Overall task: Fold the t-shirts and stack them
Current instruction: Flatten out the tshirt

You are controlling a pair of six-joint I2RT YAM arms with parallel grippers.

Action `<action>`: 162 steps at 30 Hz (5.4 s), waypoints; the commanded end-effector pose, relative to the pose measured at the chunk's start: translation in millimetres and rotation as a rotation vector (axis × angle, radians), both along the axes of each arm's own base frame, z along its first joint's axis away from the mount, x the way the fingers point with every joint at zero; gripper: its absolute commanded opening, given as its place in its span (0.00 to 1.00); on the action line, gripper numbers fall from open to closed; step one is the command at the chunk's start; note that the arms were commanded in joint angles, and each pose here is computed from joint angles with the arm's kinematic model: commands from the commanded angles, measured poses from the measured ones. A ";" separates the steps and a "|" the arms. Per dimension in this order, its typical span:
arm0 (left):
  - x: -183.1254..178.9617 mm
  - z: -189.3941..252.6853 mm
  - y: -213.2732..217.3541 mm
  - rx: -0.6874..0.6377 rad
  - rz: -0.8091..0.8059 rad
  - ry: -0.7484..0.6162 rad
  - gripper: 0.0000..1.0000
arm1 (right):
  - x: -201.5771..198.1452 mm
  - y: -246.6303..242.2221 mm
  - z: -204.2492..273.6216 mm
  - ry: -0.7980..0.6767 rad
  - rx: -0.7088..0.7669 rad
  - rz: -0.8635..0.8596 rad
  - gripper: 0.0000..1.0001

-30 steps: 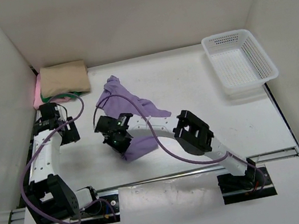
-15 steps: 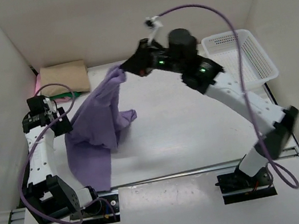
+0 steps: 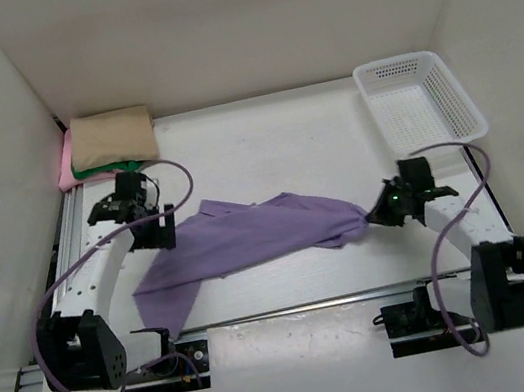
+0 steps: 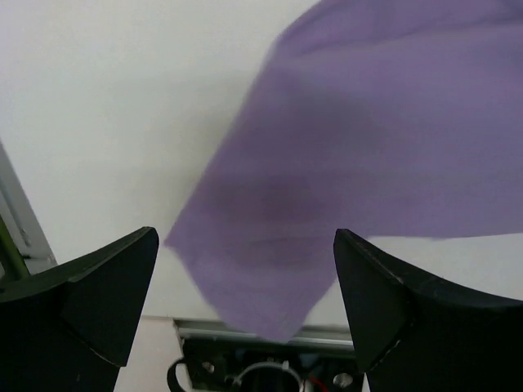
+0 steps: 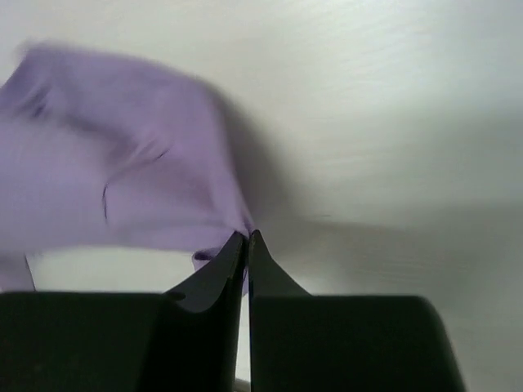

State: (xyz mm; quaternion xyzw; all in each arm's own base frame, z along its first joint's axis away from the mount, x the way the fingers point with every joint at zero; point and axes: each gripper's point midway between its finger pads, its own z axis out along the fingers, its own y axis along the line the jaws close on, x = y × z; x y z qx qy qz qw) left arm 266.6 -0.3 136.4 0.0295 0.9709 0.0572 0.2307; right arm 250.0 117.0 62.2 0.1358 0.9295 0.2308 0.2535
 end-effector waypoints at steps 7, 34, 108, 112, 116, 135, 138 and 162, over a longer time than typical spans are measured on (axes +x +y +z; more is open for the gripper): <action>-70.9 -64.1 22.0 0.186 -0.012 0.207 1.00 | -8.8 -43.2 -11.4 0.150 0.112 -0.147 0.40; -100.7 -148.3 -42.8 0.136 -0.294 0.550 0.12 | -58.6 -55.0 -57.4 0.351 -0.101 -0.339 0.55; 51.5 -29.2 -125.7 0.200 -0.340 -0.269 0.10 | -13.2 -26.3 216.3 -0.405 -0.027 -0.207 0.00; 46.6 87.0 -106.5 0.087 -0.278 -0.419 0.10 | -26.5 -32.4 282.0 -0.596 -0.026 -0.157 0.00; 23.0 167.0 -105.0 -0.090 -0.321 -0.493 0.10 | -42.2 -28.2 337.9 -0.781 0.012 -0.079 0.00; 219.6 24.8 -62.5 -0.006 -0.082 -0.143 0.50 | 45.8 -2.1 167.5 -0.282 -0.116 -0.080 0.00; 224.0 65.4 -45.6 0.067 -0.026 -0.234 0.91 | 47.8 0.3 146.1 -0.216 -0.107 -0.085 0.00; -82.6 -78.1 -174.5 0.033 -0.749 0.154 0.88 | -4.0 -19.3 78.0 -0.120 -0.102 -0.164 0.00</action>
